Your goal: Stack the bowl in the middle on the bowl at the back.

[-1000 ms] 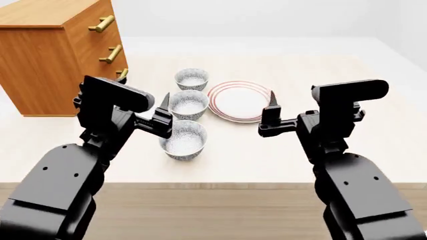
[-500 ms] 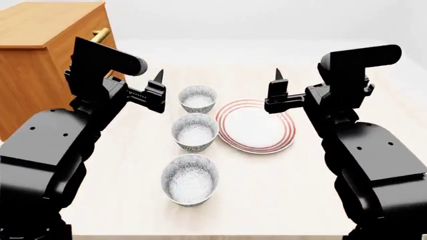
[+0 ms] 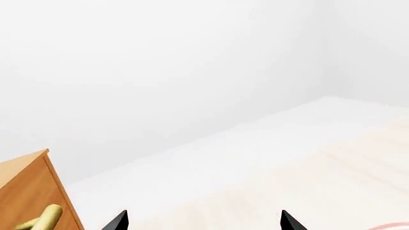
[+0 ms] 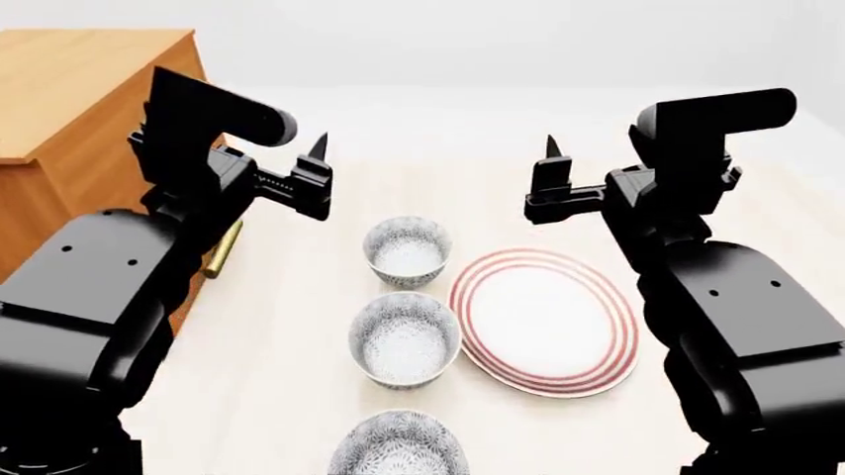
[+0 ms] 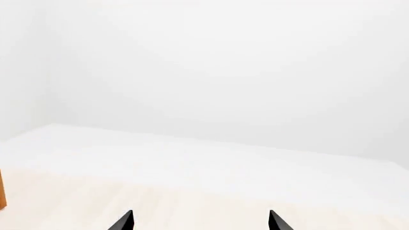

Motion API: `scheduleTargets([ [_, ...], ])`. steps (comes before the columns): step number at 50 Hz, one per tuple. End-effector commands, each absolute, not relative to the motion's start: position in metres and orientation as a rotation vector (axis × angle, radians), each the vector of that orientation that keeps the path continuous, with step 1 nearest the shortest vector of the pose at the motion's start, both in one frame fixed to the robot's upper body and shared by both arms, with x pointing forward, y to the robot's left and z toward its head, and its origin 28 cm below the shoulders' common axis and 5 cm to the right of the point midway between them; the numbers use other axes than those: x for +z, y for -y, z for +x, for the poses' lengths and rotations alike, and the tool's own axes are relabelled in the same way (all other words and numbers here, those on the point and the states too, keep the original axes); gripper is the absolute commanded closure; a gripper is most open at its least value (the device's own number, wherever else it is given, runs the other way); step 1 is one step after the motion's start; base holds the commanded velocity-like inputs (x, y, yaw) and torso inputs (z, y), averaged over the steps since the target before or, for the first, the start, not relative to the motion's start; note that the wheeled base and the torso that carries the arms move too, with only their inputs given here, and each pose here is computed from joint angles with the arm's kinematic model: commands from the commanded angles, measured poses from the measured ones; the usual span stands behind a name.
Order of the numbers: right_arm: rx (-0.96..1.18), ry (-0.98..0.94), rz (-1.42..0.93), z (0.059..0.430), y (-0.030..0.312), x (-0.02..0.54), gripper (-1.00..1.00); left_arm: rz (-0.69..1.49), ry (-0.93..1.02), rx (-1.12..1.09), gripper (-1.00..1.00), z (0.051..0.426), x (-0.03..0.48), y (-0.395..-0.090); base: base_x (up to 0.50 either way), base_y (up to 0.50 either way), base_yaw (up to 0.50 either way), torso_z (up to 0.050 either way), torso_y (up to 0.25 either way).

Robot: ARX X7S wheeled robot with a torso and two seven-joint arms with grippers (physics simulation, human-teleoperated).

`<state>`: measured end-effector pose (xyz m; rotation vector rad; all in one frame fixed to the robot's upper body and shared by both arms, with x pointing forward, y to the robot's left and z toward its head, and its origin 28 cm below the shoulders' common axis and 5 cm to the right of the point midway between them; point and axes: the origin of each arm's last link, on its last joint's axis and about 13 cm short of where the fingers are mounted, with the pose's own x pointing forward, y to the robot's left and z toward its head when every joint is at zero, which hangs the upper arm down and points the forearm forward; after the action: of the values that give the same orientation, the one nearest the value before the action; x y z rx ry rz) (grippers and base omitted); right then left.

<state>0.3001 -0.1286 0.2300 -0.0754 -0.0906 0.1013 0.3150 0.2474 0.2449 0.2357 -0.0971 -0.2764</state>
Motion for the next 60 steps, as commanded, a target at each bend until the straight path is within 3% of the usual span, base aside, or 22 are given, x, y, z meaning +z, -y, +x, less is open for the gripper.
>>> scheduleTargets([
  [1, 0.102, 0.09, -0.073, 0.301, 0.129, 0.227, -1.0, 0.239, 0.112, -0.272, -1.0, 0.314, 0.245, -0.246, 0.0, 0.0, 0.0, 0.0, 0.0],
  [13, 0.091, 0.097, -0.064, 0.299, 0.128, 0.228, -1.0, 0.276, 0.054, -0.284, -1.0, 0.306, 0.243, -0.245, 0.0, 0.0, 0.0, 0.0, 0.0],
  [23, 0.052, 0.076, -0.067, 0.292, 0.13, 0.228, -1.0, 0.185, -0.341, -0.296, -1.0, 0.295, 0.241, -0.239, 0.0, 0.0, 0.0, 0.0, 0.0],
  [34, 0.013, 0.026, -0.049, 0.286, 0.133, 0.229, -1.0, 0.11, -0.598, -0.298, -1.0, 0.286, 0.234, -0.235, 0.0, 0.0, 0.0, 0.0, 0.0],
  [60, 0.003, 0.002, -0.041, 0.286, 0.135, 0.223, -1.0, 0.074, -0.718, -0.312, -1.0, 0.276, 0.223, -0.222, 0.0, 0.0, 0.0, 0.0, 0.0],
])
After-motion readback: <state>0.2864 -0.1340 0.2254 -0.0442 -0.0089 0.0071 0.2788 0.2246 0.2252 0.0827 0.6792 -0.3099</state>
